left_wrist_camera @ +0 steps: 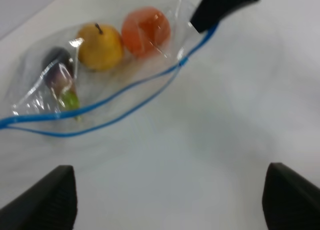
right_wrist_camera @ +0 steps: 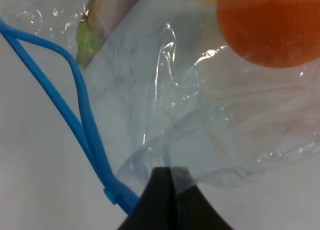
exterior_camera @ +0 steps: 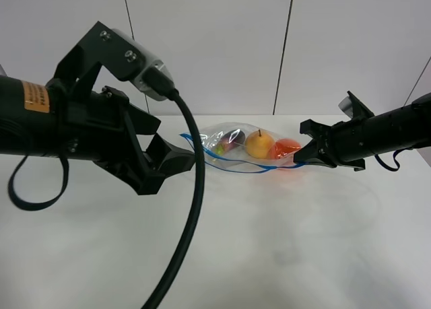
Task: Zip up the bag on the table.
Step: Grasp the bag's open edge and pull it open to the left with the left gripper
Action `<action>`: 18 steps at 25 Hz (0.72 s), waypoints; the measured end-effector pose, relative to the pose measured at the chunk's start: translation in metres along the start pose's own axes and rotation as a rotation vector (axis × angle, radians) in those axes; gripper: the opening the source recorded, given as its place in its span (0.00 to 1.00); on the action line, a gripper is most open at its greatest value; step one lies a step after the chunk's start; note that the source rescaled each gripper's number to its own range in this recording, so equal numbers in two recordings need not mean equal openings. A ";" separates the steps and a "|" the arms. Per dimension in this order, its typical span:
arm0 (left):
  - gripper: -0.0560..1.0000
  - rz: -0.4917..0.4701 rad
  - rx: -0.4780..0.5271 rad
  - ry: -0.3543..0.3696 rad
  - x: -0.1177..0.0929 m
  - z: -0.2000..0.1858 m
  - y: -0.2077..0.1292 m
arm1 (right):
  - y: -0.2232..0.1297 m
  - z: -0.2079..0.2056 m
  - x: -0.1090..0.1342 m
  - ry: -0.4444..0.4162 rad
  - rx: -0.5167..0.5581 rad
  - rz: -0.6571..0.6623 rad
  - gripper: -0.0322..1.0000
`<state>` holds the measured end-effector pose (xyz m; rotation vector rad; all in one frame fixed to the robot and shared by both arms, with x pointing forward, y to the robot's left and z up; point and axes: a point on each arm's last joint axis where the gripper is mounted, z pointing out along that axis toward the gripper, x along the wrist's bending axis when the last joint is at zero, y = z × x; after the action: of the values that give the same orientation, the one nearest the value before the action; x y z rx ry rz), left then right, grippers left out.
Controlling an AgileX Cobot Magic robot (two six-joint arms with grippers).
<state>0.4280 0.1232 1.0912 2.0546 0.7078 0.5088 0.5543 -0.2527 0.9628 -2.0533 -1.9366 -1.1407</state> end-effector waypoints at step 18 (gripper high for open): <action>1.00 0.099 0.171 -0.043 -0.003 0.157 -0.001 | 0.000 0.000 0.000 0.001 0.002 0.003 0.03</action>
<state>0.5183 0.0261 1.0068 2.2621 0.6456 0.4725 0.5542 -0.2526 0.9628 -2.0537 -1.9332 -1.1389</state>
